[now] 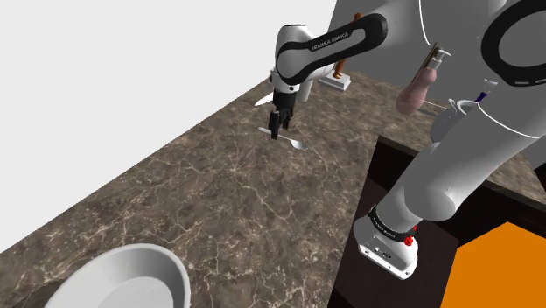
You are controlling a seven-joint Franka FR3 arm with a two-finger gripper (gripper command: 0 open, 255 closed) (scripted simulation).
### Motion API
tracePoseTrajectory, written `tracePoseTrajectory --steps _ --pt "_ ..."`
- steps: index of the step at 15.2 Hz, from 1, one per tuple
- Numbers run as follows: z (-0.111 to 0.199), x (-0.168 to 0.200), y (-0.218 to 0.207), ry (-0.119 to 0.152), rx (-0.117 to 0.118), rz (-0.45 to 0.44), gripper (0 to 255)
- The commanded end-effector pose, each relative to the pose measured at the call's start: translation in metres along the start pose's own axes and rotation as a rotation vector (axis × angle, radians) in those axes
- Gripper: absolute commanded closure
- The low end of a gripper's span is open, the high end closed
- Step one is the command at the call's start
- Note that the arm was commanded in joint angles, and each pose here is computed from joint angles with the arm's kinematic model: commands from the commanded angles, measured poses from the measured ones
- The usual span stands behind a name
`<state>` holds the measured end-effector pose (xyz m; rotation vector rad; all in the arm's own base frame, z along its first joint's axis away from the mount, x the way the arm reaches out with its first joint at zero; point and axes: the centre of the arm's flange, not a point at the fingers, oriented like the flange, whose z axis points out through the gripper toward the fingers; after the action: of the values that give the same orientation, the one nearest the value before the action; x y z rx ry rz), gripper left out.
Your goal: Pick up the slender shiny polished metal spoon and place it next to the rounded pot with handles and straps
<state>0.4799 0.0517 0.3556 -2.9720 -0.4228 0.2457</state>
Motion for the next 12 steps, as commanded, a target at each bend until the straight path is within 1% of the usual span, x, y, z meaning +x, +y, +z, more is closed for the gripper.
tracePoseTrajectory --steps 1,7,8,12 --pt "0.0038 0.0002 0.0002 0.000 0.000 0.000 0" --pt "0.0037 0.0002 0.0002 0.000 0.000 0.000 0" --pt "0.0037 0.0002 0.0002 0.000 0.000 0.000 255" --pt "0.0032 -0.0003 0.0008 0.000 0.000 0.000 255"
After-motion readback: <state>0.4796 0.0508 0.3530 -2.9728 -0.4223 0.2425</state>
